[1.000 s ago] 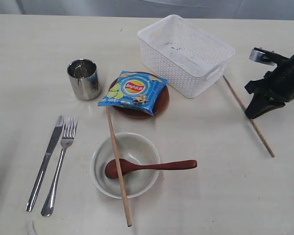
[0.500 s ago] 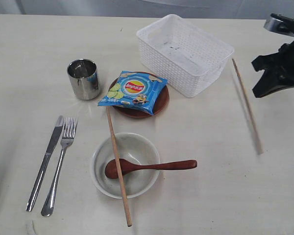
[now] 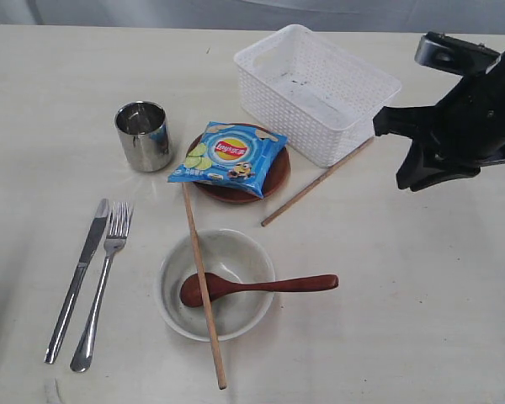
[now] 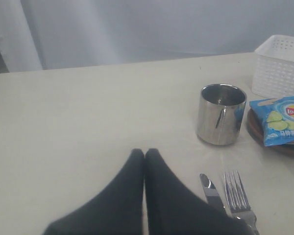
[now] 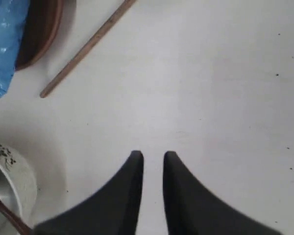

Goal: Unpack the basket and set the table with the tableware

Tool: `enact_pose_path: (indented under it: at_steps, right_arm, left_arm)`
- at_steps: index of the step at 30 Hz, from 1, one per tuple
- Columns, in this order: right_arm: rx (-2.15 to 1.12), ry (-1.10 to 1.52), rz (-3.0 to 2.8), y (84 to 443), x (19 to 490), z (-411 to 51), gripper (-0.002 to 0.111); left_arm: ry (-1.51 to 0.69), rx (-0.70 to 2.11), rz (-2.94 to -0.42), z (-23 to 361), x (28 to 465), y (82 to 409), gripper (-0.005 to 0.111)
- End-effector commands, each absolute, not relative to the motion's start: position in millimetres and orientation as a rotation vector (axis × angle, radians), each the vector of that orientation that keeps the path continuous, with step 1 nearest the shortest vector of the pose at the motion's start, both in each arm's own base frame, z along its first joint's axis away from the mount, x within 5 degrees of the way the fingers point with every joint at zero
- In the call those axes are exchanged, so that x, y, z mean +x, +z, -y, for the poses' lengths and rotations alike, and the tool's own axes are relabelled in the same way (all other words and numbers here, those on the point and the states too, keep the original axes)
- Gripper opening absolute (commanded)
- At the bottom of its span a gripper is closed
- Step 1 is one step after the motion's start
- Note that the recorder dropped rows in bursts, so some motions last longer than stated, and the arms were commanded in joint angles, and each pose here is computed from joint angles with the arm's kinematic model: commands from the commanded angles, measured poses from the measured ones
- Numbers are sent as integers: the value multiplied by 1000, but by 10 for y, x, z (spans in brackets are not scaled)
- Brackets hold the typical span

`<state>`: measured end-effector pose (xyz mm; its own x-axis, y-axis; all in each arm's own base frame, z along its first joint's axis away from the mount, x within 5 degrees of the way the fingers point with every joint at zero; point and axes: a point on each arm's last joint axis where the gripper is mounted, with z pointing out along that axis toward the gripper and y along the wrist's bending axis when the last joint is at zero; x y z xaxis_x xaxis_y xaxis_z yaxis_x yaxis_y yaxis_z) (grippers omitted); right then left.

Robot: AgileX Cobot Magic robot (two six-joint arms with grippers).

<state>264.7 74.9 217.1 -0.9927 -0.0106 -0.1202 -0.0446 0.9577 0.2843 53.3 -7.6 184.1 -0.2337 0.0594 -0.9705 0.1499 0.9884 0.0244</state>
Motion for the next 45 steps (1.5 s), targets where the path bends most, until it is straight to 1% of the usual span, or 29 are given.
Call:
enact_pose_path:
  at_steps: [1,2,3,9,12,18,22,27,30,33,34,45]
  right_arm:
    - [105,474,-2950,2132,2718,-777,45]
    - [183,483,-2943,2108,2744,-781,50]
    - [256,499,-2935,2084,2770,-791,53]
    - [540,682,-2925,1820,2920,-925,53]
    - [608,686,-2928,1648,2978,-1005,53]
    - [627,664,-2901,1396,3044,-1202,53]
    - [590,640,-2864,1306,3063,-1334,53]
    - [673,662,-2841,1198,3083,-1411,53]
    - [706,652,-2852,1134,3086,-1411,49]
    - [712,643,-2860,1091,3087,-1410,39]
    - [713,641,-2862,1083,3086,-1409,37]
    - [755,605,-2944,850,3058,-1402,37]
  left_arm:
    - [-92,156,-1799,80,534,1842,0]
    - [-92,156,-1799,80,534,1842,0]
    - [-92,156,-1799,80,534,1842,0]
    - [-92,156,-1799,80,534,1842,0]
    - [-92,156,-1799,80,534,1842,0]
    - [-92,156,-1799,80,534,1842,0]
    - [-92,156,-1799,80,534,1842,0]
    - [-92,156,-1799,80,534,1842,0]
    - [-92,156,-1799,80,534,1842,0]
    - [-92,156,-1799,80,534,1842,0]
    - [-92,156,-1799,80,534,1842,0]
    - [-92,156,-1799,80,534,1842,0]
